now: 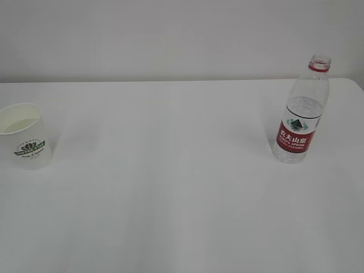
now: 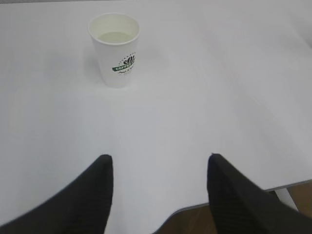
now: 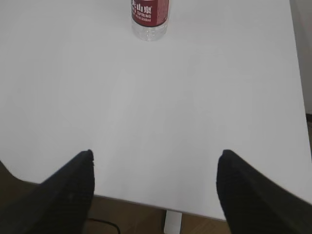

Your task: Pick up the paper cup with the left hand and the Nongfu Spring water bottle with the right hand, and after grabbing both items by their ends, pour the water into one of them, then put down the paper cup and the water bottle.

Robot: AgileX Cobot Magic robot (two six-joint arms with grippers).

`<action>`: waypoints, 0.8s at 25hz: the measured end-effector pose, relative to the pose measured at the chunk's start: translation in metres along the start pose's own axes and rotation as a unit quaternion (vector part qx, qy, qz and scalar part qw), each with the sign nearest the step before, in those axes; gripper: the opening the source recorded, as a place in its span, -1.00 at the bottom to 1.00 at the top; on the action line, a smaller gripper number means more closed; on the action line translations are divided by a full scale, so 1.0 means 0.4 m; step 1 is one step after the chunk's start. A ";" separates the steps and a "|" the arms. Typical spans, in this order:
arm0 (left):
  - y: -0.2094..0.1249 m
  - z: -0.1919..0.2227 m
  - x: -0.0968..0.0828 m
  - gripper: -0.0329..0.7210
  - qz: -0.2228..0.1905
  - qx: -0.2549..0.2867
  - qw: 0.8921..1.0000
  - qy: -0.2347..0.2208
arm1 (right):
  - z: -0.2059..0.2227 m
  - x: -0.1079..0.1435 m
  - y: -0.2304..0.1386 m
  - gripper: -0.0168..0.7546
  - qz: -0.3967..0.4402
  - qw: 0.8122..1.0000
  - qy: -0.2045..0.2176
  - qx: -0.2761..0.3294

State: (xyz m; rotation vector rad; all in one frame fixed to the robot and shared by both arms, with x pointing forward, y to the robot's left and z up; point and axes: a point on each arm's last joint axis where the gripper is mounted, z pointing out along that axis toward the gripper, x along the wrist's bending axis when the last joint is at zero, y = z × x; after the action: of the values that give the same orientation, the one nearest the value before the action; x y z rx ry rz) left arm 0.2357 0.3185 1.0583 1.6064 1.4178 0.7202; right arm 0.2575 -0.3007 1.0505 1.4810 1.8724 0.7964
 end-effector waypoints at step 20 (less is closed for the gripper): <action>-0.001 -0.001 -0.001 0.18 -0.001 -0.001 1.000 -0.002 | -0.055 0.003 -0.044 0.58 0.006 0.996 0.000 -0.089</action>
State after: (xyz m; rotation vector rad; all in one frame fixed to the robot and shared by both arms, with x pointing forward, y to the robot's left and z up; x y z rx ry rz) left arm 0.2350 0.3184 1.0582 1.6030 1.4148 0.7160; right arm 0.2296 -0.3046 1.0509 1.3816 1.7457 0.9422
